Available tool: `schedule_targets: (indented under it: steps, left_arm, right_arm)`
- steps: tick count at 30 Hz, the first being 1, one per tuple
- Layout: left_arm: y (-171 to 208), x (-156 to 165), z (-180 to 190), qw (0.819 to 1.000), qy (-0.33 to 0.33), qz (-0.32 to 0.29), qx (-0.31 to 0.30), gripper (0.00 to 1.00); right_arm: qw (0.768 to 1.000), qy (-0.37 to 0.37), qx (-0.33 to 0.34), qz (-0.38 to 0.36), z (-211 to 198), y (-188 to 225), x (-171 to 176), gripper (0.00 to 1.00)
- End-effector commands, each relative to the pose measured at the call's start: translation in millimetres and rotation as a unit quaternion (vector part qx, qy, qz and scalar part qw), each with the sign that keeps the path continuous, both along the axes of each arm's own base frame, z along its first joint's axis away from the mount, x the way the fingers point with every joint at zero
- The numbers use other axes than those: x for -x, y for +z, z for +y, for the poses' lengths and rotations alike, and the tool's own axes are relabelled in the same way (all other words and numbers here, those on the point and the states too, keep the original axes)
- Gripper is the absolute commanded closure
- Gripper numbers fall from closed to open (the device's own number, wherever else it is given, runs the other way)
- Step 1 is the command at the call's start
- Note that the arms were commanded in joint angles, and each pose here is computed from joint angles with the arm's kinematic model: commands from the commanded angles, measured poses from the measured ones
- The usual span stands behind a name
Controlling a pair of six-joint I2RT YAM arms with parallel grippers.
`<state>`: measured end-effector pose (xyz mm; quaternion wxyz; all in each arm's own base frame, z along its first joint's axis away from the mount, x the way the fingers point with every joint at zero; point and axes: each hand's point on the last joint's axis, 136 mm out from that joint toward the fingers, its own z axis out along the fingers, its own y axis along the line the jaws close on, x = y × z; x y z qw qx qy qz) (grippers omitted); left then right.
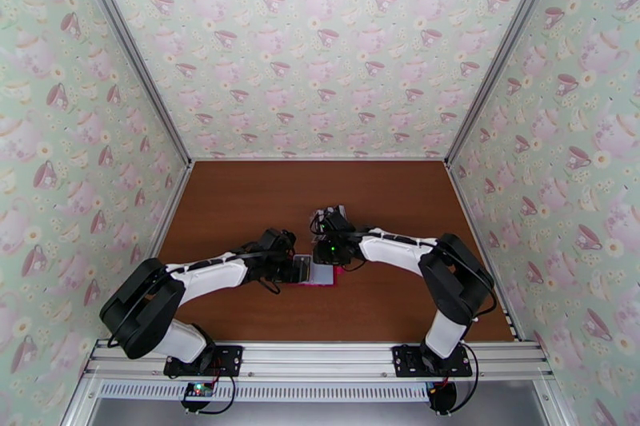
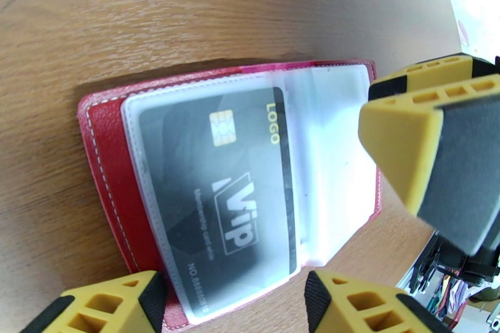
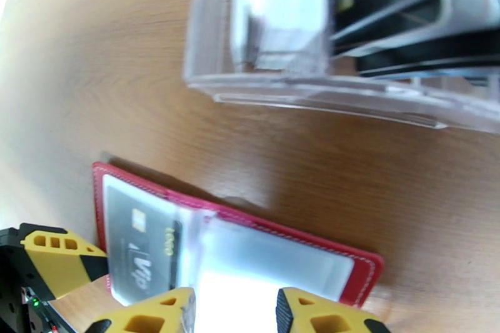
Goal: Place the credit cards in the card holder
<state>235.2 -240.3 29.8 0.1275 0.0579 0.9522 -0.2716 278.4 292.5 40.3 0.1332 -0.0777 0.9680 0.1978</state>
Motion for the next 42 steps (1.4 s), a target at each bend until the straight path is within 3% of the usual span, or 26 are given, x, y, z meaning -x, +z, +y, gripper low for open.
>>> schedule_targets:
  steps: [1, 10, 28, 42]
  left_arm:
    - [-27.4, 20.6, 20.6, 0.998, -0.002, 0.046, -0.045, 0.35]
    - [-28.7, 20.6, 20.5, 0.998, -0.002, 0.048, -0.045, 0.34]
    - [-29.2, 19.2, 14.3, 0.998, -0.007, 0.052, -0.033, 0.33]
    - [-29.3, 20.5, 16.0, 0.998, -0.005, 0.052, -0.034, 0.33]
  right_arm:
    - [1.000, 0.002, 0.023, -0.008, -4.1, -1.9, -8.3, 0.59]
    - [0.999, 0.006, 0.051, -0.007, -11.1, -10.0, -9.7, 0.59]
    - [1.000, 0.017, 0.012, 0.020, 10.7, -19.3, 5.8, 0.60]
    - [0.999, 0.018, 0.051, -0.006, 4.5, -9.1, 0.8, 0.61]
